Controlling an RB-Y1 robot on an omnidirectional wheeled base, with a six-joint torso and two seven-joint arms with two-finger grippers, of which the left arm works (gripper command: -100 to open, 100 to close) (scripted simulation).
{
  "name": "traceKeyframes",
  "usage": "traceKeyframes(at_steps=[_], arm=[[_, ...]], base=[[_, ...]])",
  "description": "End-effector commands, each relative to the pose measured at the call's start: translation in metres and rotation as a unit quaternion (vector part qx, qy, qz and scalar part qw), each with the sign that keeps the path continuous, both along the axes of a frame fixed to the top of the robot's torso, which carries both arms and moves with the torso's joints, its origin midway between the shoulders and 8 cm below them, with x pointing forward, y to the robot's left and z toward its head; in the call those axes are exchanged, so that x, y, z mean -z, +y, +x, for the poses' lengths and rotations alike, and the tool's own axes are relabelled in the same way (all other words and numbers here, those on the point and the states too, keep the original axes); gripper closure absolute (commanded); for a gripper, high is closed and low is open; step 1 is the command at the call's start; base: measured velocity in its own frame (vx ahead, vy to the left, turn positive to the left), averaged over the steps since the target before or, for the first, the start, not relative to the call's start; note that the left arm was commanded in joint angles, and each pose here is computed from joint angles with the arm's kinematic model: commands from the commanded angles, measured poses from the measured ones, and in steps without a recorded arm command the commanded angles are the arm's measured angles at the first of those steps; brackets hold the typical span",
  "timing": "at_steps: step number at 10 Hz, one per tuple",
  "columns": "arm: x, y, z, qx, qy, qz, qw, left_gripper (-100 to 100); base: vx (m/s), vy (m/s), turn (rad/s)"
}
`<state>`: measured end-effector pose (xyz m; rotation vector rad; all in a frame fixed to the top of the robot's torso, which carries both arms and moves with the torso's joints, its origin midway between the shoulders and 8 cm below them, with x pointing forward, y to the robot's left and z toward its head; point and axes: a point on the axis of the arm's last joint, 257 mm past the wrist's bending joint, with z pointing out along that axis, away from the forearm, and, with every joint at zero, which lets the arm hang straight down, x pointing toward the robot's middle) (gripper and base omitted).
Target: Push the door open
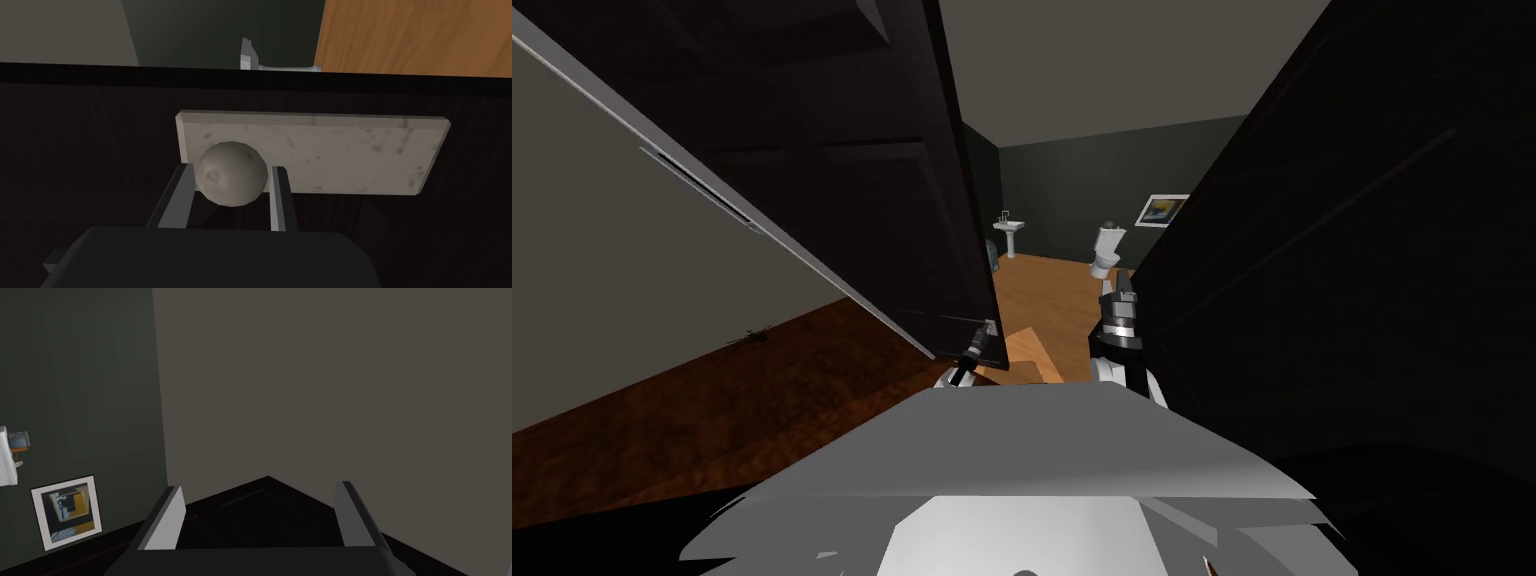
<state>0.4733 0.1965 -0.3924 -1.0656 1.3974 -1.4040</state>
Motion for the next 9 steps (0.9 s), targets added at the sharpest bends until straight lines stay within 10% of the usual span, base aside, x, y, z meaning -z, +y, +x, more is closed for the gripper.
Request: traceKeyframes(at_steps=[1, 9], arm=[[-0.002, 0.023, 0.003, -0.024, -0.002, 0.005, 0.9997, 100], [-0.003, 0.069, 0.009, -0.099, -0.002, 0.005, 0.9951, 100]], base=[[0.18, -0.116, 0.071], [0.184, -0.121, 0.061]])
